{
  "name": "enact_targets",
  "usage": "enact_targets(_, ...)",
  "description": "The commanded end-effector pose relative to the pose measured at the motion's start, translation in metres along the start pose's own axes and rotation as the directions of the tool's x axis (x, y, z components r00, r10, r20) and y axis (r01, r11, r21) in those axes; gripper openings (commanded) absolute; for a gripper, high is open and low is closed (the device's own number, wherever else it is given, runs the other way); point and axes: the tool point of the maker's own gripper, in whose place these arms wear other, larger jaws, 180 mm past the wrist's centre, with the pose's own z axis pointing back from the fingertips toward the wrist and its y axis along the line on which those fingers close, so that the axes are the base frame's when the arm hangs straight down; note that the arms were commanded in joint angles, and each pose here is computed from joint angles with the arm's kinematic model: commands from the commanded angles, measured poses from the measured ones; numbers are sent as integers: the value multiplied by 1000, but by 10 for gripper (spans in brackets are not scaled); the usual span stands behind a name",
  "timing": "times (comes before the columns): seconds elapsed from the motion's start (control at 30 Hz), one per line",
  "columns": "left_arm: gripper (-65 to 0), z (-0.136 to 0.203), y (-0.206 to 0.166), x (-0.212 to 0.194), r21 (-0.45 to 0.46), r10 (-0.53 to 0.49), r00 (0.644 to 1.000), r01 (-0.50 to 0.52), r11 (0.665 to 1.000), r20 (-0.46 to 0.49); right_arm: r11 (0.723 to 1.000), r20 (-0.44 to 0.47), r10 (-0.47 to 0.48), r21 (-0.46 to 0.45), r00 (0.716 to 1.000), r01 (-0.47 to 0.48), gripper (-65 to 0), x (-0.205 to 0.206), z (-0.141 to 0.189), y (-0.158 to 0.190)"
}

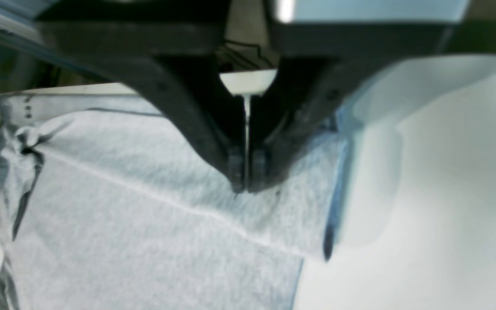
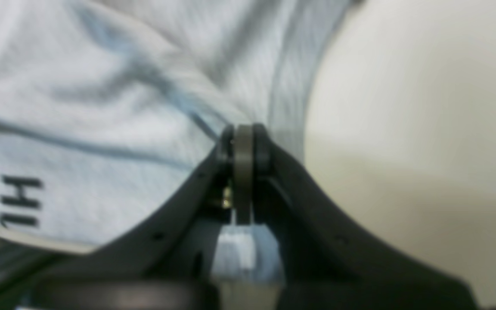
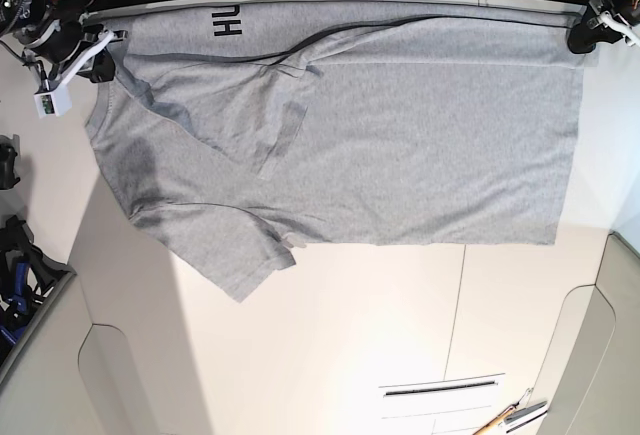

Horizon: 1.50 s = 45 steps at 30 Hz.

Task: Fold the T-shirt properly
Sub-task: 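Release the right gripper and move it toward the sleeve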

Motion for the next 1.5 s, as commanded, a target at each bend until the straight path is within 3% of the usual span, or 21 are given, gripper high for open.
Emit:
enact_targets(0.0, -517, 6, -2, 11, -12, -12, 1000, 12, 1000, 24, 1000, 46, 13, 3, 999, -13, -650, 15, 4, -1)
enact_targets(0.07, -469, 6, -6, 14, -30, -5, 999, 6, 1000, 36, 1000, 84, 9, 20, 996, -10, -650, 29, 3, 1)
enact_targets(0.3, -469, 7, -22, 27, -57, -54, 997, 58, 997, 63, 999, 207, 25, 29, 978, -32, -650, 82, 3, 4)
enact_targets(0.4, -468, 8, -35, 36, -71, -100, 992, 106, 992, 81, 999, 285, 38, 26, 958, -47, -510, 113, 5, 5)
enact_targets(0.47, -466, 9, -44, 42, -81, -134, 986, 142, 987, 94, 998, 359, 60, -3, 931, -64, -452, 139, 10, 2)
enact_targets(0.6, -369, 12, -60, 52, -88, -196, 973, 207, 974, 120, 989, 475, 140, -112, 869, -98, -417, 189, 24, -9)
enact_targets(0.7, -360, 12, -62, 56, -75, -221, 966, 232, 970, 131, 980, 503, 177, -166, 846, -107, -372, 213, 31, -15)
enact_targets(0.8, -360, 12, -61, 55, -68, -225, 966, 235, 970, 125, 982, 521, 165, -166, 838, -91, -369, 226, 29, -20)
enact_targets(0.87, -360, 12, -60, 55, -63, -229, 965, 238, 969, 125, 988, 516, 131, -143, 846, -66, -369, 229, 19, -25)
enact_targets(1.07, -360, 12, -58, 56, -50, -235, 963, 243, 969, 130, 999, 418, -22, -27, 908, 36, -356, 222, -32, -54)
enact_targets(1.27, -360, 12, -59, 59, -51, -233, 961, 243, 969, 146, 980, 251, -177, 131, 952, 147, -342, 192, -73, -63)
enact_targets(1.37, -360, 12, -60, 61, -52, -234, 960, 245, 968, 151, 969, 156, -195, 185, 968, 165, -342, 173, -89, -48)
enact_targets(1.47, -360, 10, -63, 67, -58, -238, 956, 251, 966, 169, 971, 61, -147, 201, 987, 132, -342, 154, -104, -31)
